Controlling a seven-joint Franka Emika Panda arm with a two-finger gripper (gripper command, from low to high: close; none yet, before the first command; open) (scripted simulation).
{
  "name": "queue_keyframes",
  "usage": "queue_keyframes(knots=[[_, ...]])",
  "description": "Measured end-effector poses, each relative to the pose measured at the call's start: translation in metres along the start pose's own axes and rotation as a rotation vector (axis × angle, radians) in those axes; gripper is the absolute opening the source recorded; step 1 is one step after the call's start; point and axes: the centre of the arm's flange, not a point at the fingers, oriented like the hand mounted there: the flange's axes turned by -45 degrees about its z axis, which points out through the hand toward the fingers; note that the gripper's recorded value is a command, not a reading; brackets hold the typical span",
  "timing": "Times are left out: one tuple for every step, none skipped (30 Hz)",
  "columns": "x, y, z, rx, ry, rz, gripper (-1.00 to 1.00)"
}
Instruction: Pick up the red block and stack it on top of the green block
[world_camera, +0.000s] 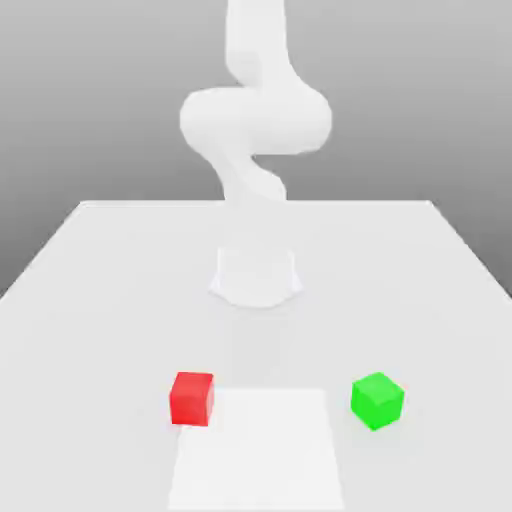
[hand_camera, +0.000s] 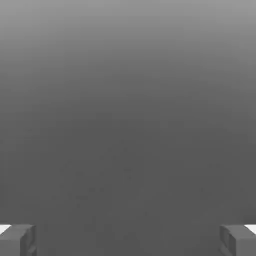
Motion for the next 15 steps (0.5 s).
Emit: queue_keyframes(knots=[[-0.004, 0.002, 0.020, -0.017, -0.026, 0.051, 0.00], [-0.009, 0.004, 0.038, -0.034, -0.050, 0.101, 0.00], [-0.015, 0.007, 0.056, -0.051, -0.073, 0.149, 0.00], [-0.021, 0.010, 0.074, -0.068, -0.096, 0.198, 0.00], [-0.027, 0.013, 0.090, -0.086, -0.118, 0.247, 0.00], [-0.034, 0.017, 0.107, -0.104, -0.139, 0.296, 0.00], [-0.042, 0.022, 0.123, -0.122, -0.161, 0.345, 0.00], [-0.050, 0.026, 0.139, -0.140, -0.181, 0.395, 0.00], [-0.059, 0.031, 0.154, -0.159, -0.201, 0.445, 0.00], [-0.068, 0.036, 0.169, -0.178, -0.221, 0.495, 0.00], [-0.078, 0.041, 0.183, -0.198, -0.241, 0.545, 0.00], [-0.089, 0.047, 0.196, -0.218, -0.260, 0.596, 0.00], [-0.100, 0.052, 0.209, -0.239, -0.278, 0.647, 0.00], [-0.111, 0.057, 0.221, -0.260, -0.297, 0.698, 0.00], [-0.123, 0.063, 0.233, -0.281, -0.314, 0.749, 0.00]])
